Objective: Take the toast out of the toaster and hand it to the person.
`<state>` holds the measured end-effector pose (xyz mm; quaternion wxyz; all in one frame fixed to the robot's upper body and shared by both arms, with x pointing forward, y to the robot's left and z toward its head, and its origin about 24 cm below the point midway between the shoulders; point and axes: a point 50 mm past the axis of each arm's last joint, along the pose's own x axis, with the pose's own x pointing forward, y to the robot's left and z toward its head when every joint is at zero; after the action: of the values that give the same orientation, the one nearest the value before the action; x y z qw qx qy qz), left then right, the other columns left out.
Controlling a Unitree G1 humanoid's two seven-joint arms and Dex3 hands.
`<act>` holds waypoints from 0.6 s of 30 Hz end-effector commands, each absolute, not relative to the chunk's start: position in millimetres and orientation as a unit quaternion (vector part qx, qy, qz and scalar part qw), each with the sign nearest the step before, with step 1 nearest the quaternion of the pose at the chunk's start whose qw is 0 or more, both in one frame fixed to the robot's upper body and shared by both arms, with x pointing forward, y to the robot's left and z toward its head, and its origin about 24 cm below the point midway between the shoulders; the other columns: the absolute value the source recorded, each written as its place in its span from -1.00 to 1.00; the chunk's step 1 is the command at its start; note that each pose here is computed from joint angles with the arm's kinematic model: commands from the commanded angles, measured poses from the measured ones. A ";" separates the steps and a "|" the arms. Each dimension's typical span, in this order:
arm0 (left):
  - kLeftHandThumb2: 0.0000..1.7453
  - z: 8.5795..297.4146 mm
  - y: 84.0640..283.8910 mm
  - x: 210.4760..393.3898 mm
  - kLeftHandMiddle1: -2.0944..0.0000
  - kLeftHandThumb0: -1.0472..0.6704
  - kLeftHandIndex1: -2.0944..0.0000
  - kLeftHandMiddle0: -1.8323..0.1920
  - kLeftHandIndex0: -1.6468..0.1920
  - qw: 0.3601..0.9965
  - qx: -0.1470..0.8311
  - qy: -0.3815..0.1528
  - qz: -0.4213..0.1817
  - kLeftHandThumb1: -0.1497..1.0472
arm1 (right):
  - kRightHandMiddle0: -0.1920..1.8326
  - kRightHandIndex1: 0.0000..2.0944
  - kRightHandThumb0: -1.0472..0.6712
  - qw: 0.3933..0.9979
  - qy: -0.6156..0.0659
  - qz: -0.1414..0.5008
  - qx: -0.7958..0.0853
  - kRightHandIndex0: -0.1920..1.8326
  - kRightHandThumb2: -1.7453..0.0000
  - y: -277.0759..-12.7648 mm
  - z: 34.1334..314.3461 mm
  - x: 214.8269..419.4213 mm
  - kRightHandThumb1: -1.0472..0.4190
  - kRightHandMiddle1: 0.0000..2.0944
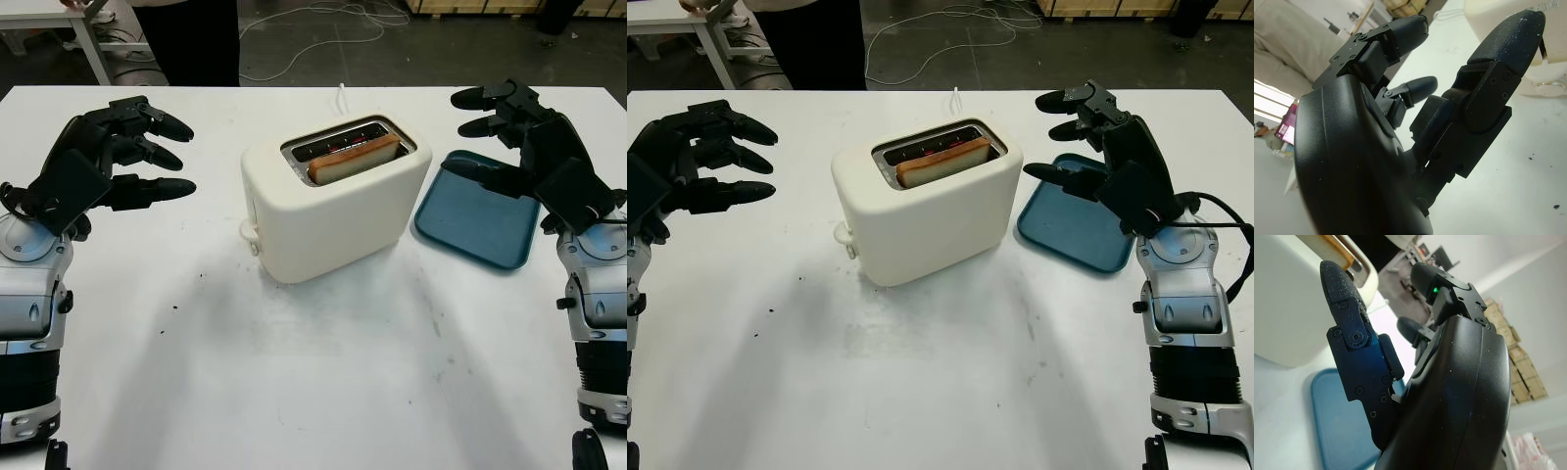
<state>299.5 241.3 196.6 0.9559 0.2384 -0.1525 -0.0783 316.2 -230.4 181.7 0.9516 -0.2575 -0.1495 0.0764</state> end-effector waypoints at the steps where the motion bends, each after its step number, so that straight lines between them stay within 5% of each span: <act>1: -1.00 196.7 240.8 298.4 -0.04 -1.00 0.08 0.23 0.17 0.956 0.234 -0.157 -0.077 0.27 | -0.63 0.14 -0.51 0.952 -0.157 0.079 -0.252 -0.75 1.00 -228.8 182.7 315.6 -0.63 -0.19; 18: -1.00 195.5 242.1 298.2 -0.05 -1.00 0.07 0.22 0.16 0.956 0.235 -0.159 -0.076 0.28 | -0.63 0.14 -0.51 0.951 -0.154 0.077 -0.256 -0.74 1.00 -228.6 181.8 315.4 -0.63 -0.19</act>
<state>299.3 240.8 196.8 0.9555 0.2379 -0.1556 -0.0791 316.2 -230.3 181.7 0.9514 -0.2580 -0.1495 0.0762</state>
